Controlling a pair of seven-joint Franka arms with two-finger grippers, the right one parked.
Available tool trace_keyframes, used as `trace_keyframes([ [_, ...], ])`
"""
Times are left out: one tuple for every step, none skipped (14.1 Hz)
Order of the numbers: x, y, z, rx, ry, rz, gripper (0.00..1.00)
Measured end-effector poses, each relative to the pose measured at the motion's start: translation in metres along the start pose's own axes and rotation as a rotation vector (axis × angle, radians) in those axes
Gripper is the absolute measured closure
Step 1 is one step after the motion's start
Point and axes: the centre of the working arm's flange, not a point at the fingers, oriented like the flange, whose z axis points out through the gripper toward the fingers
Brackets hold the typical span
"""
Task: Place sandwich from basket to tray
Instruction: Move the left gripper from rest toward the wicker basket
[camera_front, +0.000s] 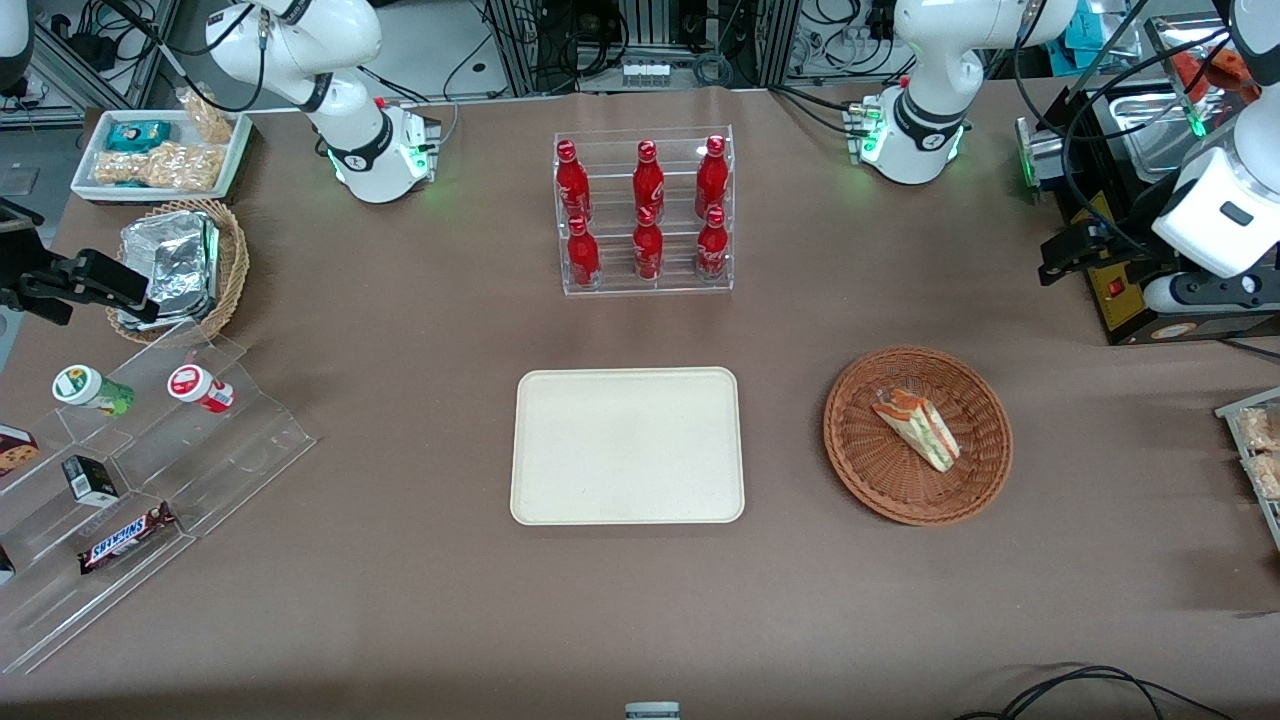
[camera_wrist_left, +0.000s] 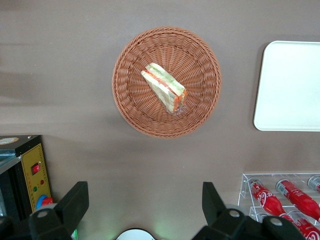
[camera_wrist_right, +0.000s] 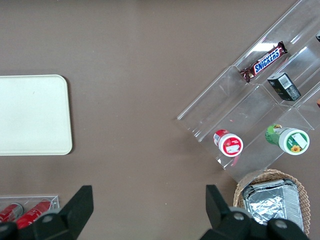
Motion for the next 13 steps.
trace_keyframes([
  [0.000,-0.001,0.000,0.001,0.000,-0.003,0.00],
  [0.000,-0.001,-0.001,0.002,0.001,-0.006,0.00],
  [0.000,-0.001,-0.001,0.003,0.003,-0.008,0.00],
  [0.001,-0.001,-0.002,0.004,0.006,-0.009,0.00],
  [0.003,-0.001,-0.002,0.005,0.006,-0.009,0.00],
  [0.005,-0.001,-0.001,0.012,0.004,-0.009,0.00],
  [0.007,-0.002,0.001,0.020,0.001,-0.009,0.00],
  [0.008,-0.001,0.003,0.025,-0.002,-0.008,0.00],
  [0.009,-0.001,0.006,0.028,-0.008,-0.013,0.00],
  [0.011,-0.002,0.010,0.030,-0.017,-0.025,0.00],
  [0.014,-0.002,0.017,0.031,-0.030,-0.043,0.00],
  [0.019,-0.001,0.028,0.034,-0.046,-0.071,0.00],
  [0.026,-0.001,0.043,0.037,-0.067,-0.105,0.00],
])
